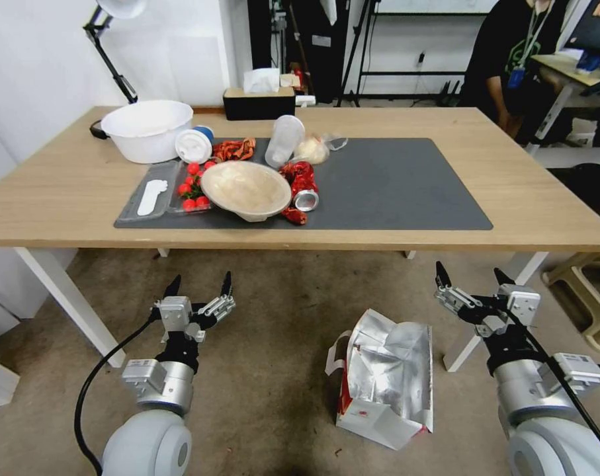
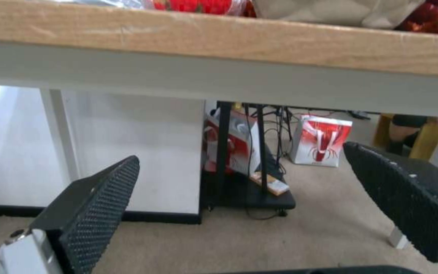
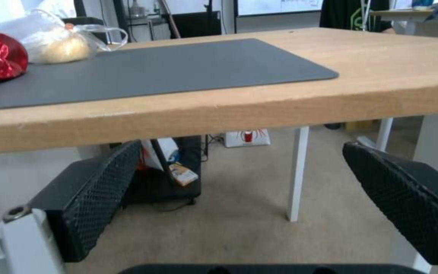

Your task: Pick up the food delivery bag from the floor and place it on the table.

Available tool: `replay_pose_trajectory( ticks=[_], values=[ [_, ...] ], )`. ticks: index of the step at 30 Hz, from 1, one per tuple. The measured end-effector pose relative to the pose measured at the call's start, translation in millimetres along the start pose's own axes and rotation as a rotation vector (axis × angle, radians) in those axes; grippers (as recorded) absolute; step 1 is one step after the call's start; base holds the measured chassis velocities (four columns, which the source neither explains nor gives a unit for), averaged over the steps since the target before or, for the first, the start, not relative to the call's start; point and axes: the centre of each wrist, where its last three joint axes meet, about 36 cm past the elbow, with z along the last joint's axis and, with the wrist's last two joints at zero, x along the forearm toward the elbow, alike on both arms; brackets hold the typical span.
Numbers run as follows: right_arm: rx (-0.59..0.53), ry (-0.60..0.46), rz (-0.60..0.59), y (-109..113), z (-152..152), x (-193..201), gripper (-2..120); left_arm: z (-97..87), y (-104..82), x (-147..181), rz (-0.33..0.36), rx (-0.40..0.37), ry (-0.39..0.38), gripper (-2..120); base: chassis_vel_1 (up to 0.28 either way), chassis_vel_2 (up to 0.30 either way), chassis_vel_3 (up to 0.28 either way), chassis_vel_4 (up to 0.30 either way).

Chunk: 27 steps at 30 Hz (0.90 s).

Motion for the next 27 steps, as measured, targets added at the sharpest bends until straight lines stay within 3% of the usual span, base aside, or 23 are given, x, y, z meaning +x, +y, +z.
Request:
replay_pose_trajectory(
  ticks=[27],
  values=[
    [0.002, 0.002, 0.0, -0.4, 1.9, 0.3, 100, 2.2, 0.2, 0.1, -0.001, 0.002, 0.003, 100, 0.0, 0.0, 0.0, 0.0]
  ],
)
